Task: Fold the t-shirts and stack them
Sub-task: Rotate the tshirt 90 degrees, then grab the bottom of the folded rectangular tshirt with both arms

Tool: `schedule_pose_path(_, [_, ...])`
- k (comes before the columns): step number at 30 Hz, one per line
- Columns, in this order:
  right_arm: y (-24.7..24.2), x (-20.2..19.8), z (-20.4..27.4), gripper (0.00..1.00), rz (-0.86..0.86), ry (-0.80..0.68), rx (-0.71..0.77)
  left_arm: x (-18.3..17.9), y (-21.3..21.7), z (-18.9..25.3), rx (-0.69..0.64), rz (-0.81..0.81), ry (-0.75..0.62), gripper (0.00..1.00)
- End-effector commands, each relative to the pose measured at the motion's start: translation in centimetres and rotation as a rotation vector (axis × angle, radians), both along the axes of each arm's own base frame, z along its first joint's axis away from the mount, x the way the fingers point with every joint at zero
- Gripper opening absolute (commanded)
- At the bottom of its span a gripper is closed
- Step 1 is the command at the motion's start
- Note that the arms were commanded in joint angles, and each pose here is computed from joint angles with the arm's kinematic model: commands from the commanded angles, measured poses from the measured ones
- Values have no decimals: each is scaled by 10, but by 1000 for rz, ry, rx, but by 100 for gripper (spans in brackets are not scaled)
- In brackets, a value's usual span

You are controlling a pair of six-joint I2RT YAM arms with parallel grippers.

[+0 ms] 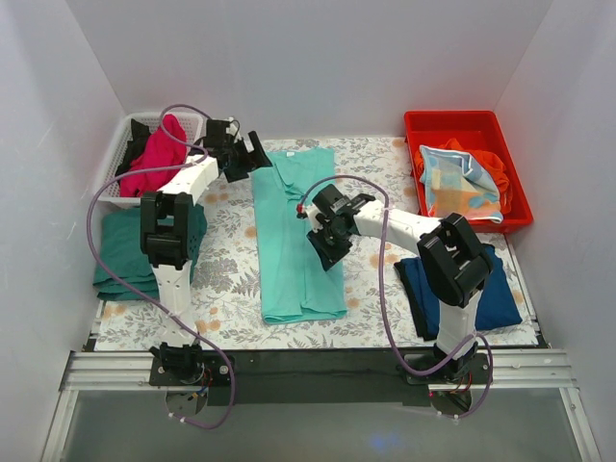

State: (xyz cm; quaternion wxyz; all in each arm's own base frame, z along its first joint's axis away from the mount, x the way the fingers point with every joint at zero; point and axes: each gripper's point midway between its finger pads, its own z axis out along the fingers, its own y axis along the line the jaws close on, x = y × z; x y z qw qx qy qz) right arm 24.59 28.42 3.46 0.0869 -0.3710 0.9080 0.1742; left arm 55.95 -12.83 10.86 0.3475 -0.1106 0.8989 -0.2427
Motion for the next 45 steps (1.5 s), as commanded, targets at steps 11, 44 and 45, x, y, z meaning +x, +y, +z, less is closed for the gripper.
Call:
schedule_pose_path(11, [45, 71, 60, 30, -56, -231, 94, -16, -54, -28, -91, -71, 108, 91])
schedule_pose_path(44, [0, 139, 79, 54, -326, -317, 54, 55, -24, 33, -5, -35, -142, 92])
schedule_pose_path(45, [-2, 135, 77, 55, -325, -308, 52, 37, -19, 37, 11, -35, -127, 92])
